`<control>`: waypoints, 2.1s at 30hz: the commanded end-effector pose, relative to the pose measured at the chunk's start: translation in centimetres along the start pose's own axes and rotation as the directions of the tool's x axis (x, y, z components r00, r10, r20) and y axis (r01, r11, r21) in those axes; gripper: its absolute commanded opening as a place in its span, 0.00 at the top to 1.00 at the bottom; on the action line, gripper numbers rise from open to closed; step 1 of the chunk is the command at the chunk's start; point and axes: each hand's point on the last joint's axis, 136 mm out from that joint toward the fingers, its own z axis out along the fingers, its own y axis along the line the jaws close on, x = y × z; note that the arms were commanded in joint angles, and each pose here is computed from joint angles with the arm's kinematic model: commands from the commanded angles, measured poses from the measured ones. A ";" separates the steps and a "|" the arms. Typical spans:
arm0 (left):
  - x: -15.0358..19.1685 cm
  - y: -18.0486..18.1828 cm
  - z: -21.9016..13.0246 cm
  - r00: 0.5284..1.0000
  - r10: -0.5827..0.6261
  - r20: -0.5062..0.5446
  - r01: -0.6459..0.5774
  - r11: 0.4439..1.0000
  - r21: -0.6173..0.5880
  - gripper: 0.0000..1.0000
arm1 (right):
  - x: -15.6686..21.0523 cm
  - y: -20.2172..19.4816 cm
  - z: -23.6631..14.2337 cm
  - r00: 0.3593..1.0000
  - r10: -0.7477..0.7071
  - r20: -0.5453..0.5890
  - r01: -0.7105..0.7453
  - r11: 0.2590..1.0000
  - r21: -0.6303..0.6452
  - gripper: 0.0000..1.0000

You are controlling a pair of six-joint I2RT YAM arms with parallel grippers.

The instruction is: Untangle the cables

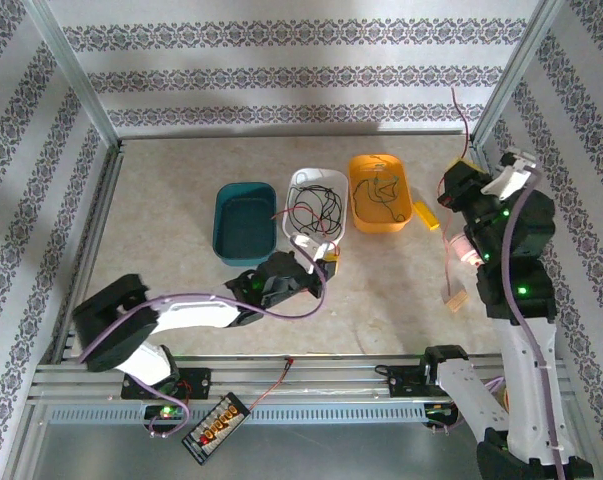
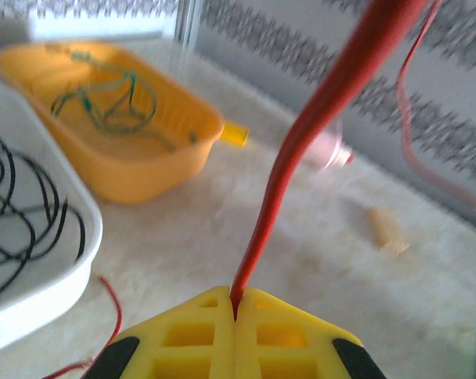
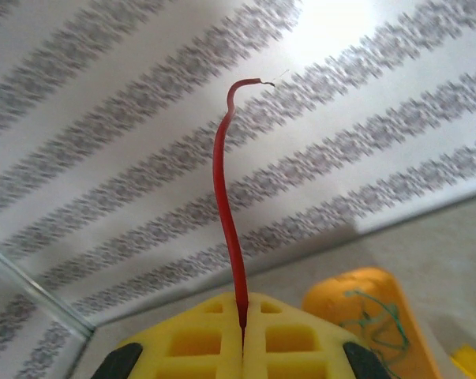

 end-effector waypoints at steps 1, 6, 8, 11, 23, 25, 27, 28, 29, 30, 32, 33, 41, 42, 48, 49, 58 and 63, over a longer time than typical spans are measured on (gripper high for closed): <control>-2.0 -0.3 -2.2 0.999 -0.044 0.026 0.044 0.999 0.020 1.00 | 0.7 -1.5 0.3 1.000 0.009 0.013 -0.010 0.999 0.051 1.00; -8.2 0.2 -5.4 0.992 0.012 0.122 -0.002 0.997 -0.082 1.00 | 2.9 -2.2 1.0 0.998 0.044 -0.038 -0.042 0.998 0.044 1.00; -11.5 0.8 -6.7 0.987 0.050 0.150 -0.026 0.987 -0.158 1.00 | 3.5 -2.4 1.1 0.997 0.052 -0.051 -0.049 0.998 0.043 1.00; -16.4 1.2 -8.5 0.978 0.070 0.197 -0.024 0.974 -0.226 1.00 | 3.9 -2.4 1.2 0.997 0.053 -0.060 -0.050 0.998 0.043 1.00; -26.4 1.7 -13.2 0.926 0.092 0.365 0.026 0.952 -0.306 1.00 | 3.7 -2.4 0.8 0.998 0.049 -0.049 -0.047 0.998 0.043 1.00; -27.3 2.7 -13.8 0.914 0.142 0.379 0.005 0.932 -0.362 1.00 | 3.7 -2.3 0.9 0.997 0.050 -0.051 -0.048 0.998 0.039 1.00; -27.9 4.5 -14.2 0.909 0.186 0.374 -0.007 0.902 -0.431 1.00 | 3.7 -2.1 1.0 0.997 0.051 -0.057 -0.050 0.998 0.029 1.00; -28.3 5.6 -14.5 0.907 0.196 0.373 -0.001 0.886 -0.464 1.00 | 3.7 -2.0 1.0 0.997 0.051 -0.059 -0.050 0.998 0.023 1.00; -28.5 7.0 -14.7 0.908 0.196 0.370 0.015 0.868 -0.496 1.00 | 3.7 -1.9 1.1 0.997 0.051 -0.061 -0.050 0.999 0.018 1.00; -28.8 8.2 -15.0 0.909 0.186 0.373 0.036 0.856 -0.515 1.00 | 3.7 -1.8 1.1 0.997 0.051 -0.061 -0.050 0.999 0.013 1.00; -29.5 10.4 -15.6 0.905 0.151 0.398 0.088 0.848 -0.523 1.00 | 3.5 -1.7 1.0 0.997 0.047 -0.058 -0.047 0.999 0.012 1.00; -29.9 11.1 -15.8 0.901 0.131 0.413 0.109 0.853 -0.510 1.00 | 3.5 -1.7 1.0 0.997 0.045 -0.056 -0.044 0.999 0.015 1.00; -32.4 12.9 -15.5 0.896 0.119 0.427 0.112 0.872 -0.477 1.00 | 3.5 -1.9 1.1 0.997 0.042 -0.058 -0.040 0.999 0.023 1.00; -32.6 12.7 -15.3 0.897 0.125 0.423 0.099 0.877 -0.470 1.00 | 3.5 -1.8 1.2 0.997 0.041 -0.058 -0.040 0.999 0.022 1.00; -31.5 14.8 -13.3 0.923 0.144 0.357 0.073 0.845 -0.530 1.00 | 3.4 -1.6 1.1 0.998 0.040 -0.058 -0.039 0.999 0.014 1.00; -30.8 15.5 -12.9 0.931 0.142 0.336 0.071 0.834 -0.548 1.00 | 3.4 -1.6 1.1 0.997 0.038 -0.060 -0.037 0.999 0.011 1.00; -18.6 23.0 -8.9 0.992 0.016 0.123 0.075 0.712 -0.698 1.00 | 3.4 -1.3 0.2 0.998 0.011 -0.058 -0.012 1.000 -0.002 1.00; -13.2 24.3 -8.5 0.993 -0.086 0.084 0.121 0.690 -0.714 1.00 | 3.5 -1.2 0.1 0.998 0.007 -0.065 -0.007 1.000 -0.006 1.00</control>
